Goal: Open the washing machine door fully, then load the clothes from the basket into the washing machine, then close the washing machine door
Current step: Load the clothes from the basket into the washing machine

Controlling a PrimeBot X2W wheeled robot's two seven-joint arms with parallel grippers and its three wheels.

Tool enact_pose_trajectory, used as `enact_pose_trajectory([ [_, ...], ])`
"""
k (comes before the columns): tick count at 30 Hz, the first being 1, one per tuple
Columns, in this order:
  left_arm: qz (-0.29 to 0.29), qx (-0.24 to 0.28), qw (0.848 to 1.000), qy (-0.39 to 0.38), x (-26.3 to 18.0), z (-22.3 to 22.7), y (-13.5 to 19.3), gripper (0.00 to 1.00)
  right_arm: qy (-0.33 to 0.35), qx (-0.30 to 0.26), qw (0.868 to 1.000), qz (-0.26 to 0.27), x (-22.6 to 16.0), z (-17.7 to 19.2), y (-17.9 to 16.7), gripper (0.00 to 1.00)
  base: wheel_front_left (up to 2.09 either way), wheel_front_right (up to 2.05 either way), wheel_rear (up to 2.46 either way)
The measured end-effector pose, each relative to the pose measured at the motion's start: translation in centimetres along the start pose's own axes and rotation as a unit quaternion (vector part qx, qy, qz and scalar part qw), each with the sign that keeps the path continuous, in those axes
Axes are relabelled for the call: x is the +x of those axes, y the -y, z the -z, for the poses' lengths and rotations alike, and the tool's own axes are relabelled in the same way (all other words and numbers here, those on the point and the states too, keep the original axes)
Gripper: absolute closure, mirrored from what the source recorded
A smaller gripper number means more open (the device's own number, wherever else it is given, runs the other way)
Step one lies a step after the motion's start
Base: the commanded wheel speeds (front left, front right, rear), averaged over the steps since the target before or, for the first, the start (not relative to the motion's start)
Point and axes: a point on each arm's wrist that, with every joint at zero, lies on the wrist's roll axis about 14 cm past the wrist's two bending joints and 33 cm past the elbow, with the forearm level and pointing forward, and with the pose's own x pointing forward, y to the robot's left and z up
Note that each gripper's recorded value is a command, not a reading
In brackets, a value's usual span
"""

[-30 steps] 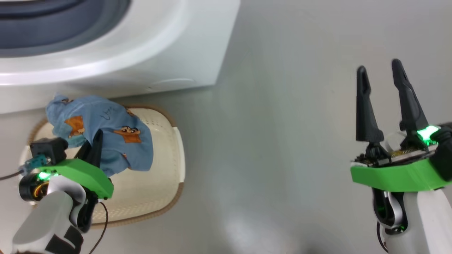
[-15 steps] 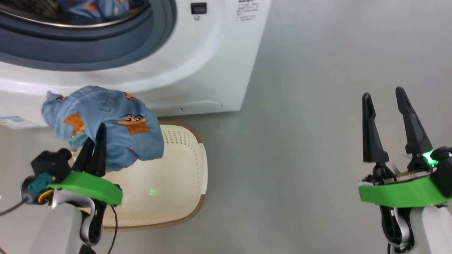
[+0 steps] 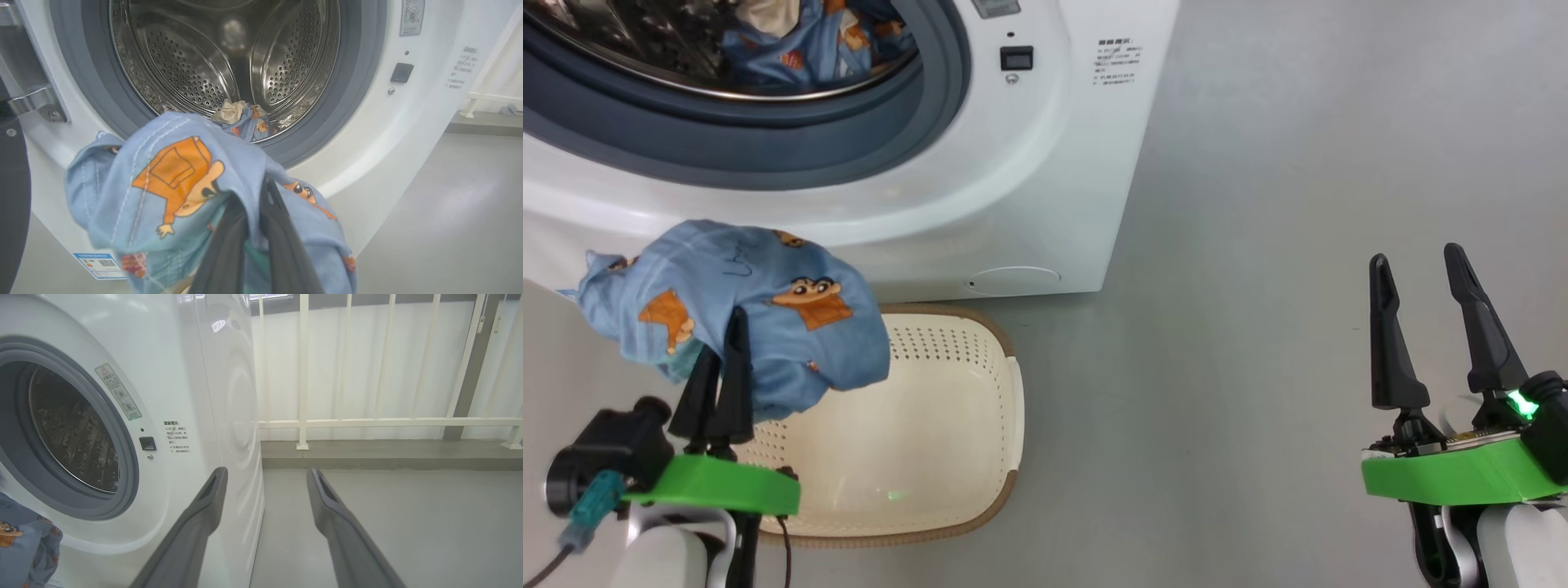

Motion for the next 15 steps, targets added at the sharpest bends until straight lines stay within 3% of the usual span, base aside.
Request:
enact_pose_trajectory([
  [15, -0.016, 0.002, 1.0, 0.023, -2.3, -1.2, -0.3, 1.0, -0.003, 0.002, 1.0, 0.002, -0.6, 0.0, 0.0, 0.0, 0.0, 0.0, 0.0],
])
